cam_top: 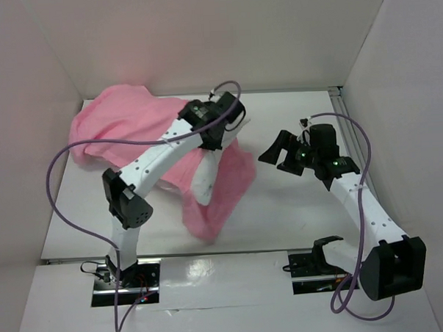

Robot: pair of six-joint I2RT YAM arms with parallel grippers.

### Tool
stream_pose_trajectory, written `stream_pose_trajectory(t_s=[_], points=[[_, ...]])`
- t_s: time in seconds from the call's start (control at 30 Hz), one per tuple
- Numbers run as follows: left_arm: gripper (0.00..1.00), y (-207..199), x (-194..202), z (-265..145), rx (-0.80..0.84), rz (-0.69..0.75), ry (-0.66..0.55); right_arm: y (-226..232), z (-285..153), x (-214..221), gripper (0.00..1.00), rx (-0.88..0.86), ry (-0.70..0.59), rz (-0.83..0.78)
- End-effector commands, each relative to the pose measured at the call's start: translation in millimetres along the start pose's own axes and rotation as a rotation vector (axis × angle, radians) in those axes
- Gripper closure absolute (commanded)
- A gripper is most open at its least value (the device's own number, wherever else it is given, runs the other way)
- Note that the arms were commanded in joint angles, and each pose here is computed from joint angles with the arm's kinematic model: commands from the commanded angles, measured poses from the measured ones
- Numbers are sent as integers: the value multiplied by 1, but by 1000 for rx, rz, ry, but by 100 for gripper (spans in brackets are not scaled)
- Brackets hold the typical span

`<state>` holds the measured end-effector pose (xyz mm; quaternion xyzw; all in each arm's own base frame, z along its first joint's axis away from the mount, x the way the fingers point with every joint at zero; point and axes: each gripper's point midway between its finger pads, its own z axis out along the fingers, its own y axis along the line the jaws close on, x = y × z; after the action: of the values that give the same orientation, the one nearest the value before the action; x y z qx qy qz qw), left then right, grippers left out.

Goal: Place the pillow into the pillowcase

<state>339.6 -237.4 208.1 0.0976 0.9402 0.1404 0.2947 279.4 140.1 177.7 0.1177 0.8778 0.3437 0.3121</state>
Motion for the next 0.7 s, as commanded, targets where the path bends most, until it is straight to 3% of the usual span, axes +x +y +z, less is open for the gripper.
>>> stream_pose_trajectory(t_s=[0.0, 0.07, 0.2, 0.43, 0.53, 0.57, 0.67], points=[[100, -15, -56, -116, 504, -132, -196, 49, -14, -37, 3, -157, -103, -98], [100, -25, -68, -142, 646, -178, -227, 63, -19, -49, 7, -194, -169, -133], [100, -33, -84, -164, 804, -248, -265, 89, -10, -39, 23, -243, -166, -149], [100, -27, -102, -169, 891, -297, -294, 91, 34, -43, 50, -133, -168, -147], [100, -29, -107, -174, 917, -316, -306, 68, 63, -35, 50, 15, -151, -107], [100, -29, -109, -175, 921, -318, -314, 66, 68, -31, 43, 34, -146, -98], [100, -26, -111, -178, 933, -333, -320, 62, 86, -20, 33, 50, -161, -81]])
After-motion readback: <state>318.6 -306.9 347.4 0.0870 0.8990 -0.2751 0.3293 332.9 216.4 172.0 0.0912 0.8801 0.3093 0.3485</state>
